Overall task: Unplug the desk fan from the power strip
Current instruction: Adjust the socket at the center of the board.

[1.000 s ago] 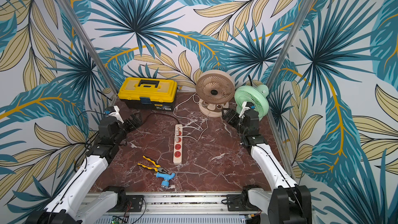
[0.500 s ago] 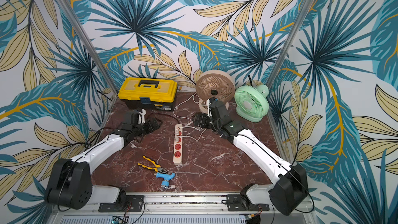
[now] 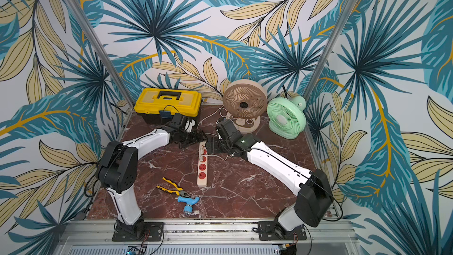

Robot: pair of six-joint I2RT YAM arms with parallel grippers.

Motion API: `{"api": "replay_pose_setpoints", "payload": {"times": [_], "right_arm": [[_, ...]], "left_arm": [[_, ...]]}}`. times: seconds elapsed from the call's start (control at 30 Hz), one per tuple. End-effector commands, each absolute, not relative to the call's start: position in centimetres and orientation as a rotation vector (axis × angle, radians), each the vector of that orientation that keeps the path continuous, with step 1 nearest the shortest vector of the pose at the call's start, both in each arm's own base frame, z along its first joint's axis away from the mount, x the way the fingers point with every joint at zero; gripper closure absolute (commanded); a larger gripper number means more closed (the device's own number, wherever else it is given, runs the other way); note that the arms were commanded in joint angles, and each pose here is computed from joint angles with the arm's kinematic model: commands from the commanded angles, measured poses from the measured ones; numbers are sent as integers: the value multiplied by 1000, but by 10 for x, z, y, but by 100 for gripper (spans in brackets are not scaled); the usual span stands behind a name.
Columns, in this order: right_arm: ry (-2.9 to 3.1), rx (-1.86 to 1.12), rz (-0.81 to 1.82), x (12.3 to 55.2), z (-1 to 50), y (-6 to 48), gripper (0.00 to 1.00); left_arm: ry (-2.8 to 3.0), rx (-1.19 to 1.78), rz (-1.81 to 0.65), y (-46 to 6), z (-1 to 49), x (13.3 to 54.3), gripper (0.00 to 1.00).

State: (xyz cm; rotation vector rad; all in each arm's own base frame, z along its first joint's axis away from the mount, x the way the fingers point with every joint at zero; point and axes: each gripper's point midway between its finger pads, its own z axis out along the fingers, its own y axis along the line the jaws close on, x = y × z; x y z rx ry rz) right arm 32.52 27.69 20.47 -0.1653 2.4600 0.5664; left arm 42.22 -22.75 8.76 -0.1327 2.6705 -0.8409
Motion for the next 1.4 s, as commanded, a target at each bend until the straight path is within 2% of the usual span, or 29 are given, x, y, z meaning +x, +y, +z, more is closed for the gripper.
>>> {"api": "replay_pose_setpoints", "payload": {"times": [0.0, 0.33, 0.47, 0.7, 0.87, 0.93, 1.03, 1.37], "right_arm": [[2436, -178, 534, 322, 216, 270, 7], [2418, -183, 537, 320, 221, 267, 6], [2415, -185, 549, 320, 223, 268, 6], [2426, -191, 562, 319, 219, 271, 5], [2427, -185, 570, 319, 218, 272, 5], [2427, -185, 573, 319, 217, 273, 5], [2440, -186, 572, 319, 212, 275, 5], [2484, -227, 575, 316, 195, 299, 5]], "left_arm": [[2739, -54, -719, -229, 85, 424, 5], [2858, 78, -425, -239, 64, 431, 12], [2897, 105, -344, -239, 52, 428, 20], [2938, 76, -297, -236, 35, 425, 29], [2967, 30, -270, -232, 28, 422, 46], [2973, 6, -260, -230, 26, 421, 49], [2975, -34, -238, -228, 26, 418, 59], [2967, -224, -210, -220, 24, 409, 96]]}}
